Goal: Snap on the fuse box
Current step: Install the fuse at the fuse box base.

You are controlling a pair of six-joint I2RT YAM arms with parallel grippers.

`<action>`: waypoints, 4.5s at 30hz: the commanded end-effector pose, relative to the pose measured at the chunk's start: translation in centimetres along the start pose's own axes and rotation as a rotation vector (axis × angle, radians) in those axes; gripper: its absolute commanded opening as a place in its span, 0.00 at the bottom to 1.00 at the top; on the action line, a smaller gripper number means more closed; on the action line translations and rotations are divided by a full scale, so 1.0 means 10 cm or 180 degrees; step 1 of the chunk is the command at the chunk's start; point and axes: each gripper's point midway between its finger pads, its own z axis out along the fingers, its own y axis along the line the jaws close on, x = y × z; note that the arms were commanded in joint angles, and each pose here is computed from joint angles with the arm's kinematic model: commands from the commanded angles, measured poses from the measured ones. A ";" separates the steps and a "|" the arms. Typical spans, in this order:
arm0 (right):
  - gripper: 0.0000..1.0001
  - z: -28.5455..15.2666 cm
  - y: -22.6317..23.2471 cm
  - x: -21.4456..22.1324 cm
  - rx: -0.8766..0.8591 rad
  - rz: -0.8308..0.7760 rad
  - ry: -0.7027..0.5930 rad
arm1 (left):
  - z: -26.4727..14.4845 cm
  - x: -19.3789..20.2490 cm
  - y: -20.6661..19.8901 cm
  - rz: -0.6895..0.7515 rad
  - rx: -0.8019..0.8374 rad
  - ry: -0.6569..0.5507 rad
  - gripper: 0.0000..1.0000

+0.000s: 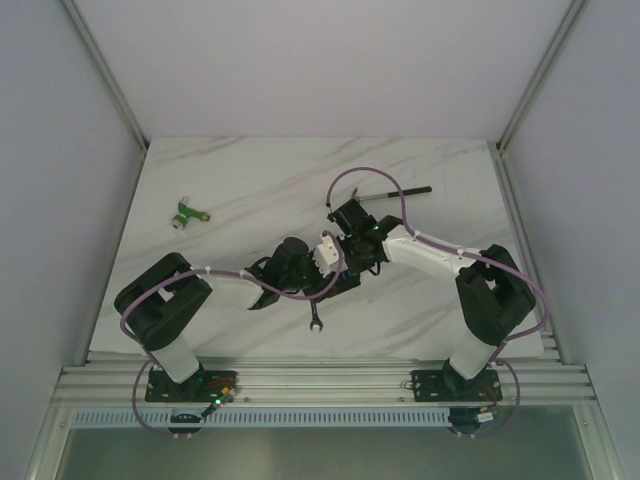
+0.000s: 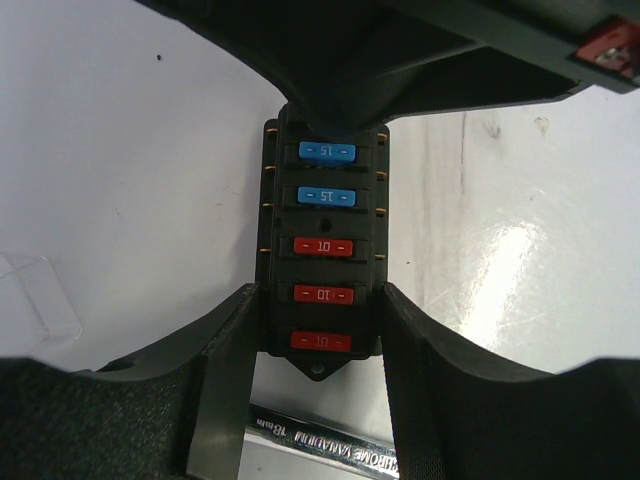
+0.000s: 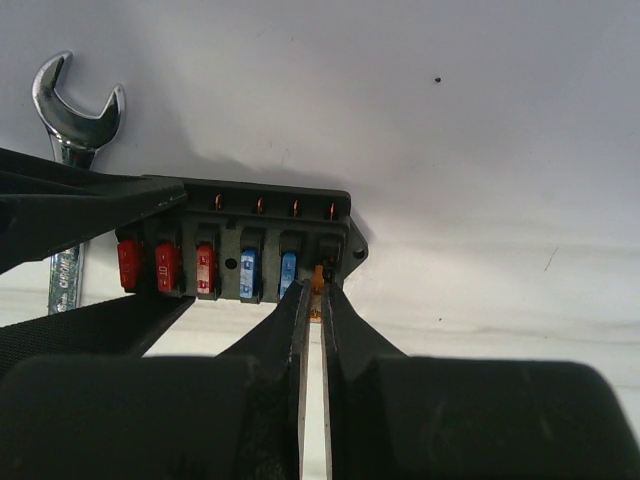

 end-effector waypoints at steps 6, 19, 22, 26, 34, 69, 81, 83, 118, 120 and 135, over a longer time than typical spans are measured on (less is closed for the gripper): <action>0.00 -0.12 0.00 -0.08 0.0014 -0.0034 -0.0082 | 0.04 0.32 -0.01 0.0016 -0.0017 0.0387 0.51; 0.00 -0.14 -0.04 -0.11 0.0082 -0.0007 -0.0142 | 0.05 0.32 -0.01 0.0022 -0.0032 0.0390 0.50; 0.00 -0.09 -0.05 -0.07 0.0099 -0.0011 -0.0086 | 0.04 0.32 -0.01 0.0023 -0.0036 0.0380 0.50; 0.00 -0.03 -0.06 -0.02 0.0122 -0.0021 -0.0025 | 0.04 0.31 -0.01 0.0024 -0.0041 0.0359 0.50; 0.00 0.04 -0.10 0.07 0.0151 -0.0019 0.0047 | 0.00 0.28 -0.02 0.0037 -0.0065 0.0201 0.50; 0.00 0.00 -0.10 0.01 0.0079 -0.0065 -0.0011 | -0.01 0.29 -0.05 0.0062 -0.0028 0.0114 0.51; 0.00 -0.05 -0.12 -0.04 0.0087 -0.0037 -0.0076 | 0.00 0.30 -0.05 0.0060 -0.0014 0.0131 0.50; 0.00 -0.04 -0.11 -0.03 0.0077 -0.0044 -0.0063 | 0.00 0.29 -0.05 0.0058 -0.0020 0.0127 0.50; 0.00 0.27 -0.21 0.57 0.0080 -0.0123 0.0660 | 0.01 0.31 -0.05 0.0053 -0.0014 0.0153 0.48; 0.00 0.28 -0.19 0.60 0.0046 -0.0143 0.0694 | 0.01 0.31 -0.05 0.0056 -0.0016 0.0157 0.48; 0.00 0.45 -0.19 0.90 0.0141 -0.0199 0.1083 | 0.01 0.31 -0.03 0.0048 -0.0042 0.0164 0.46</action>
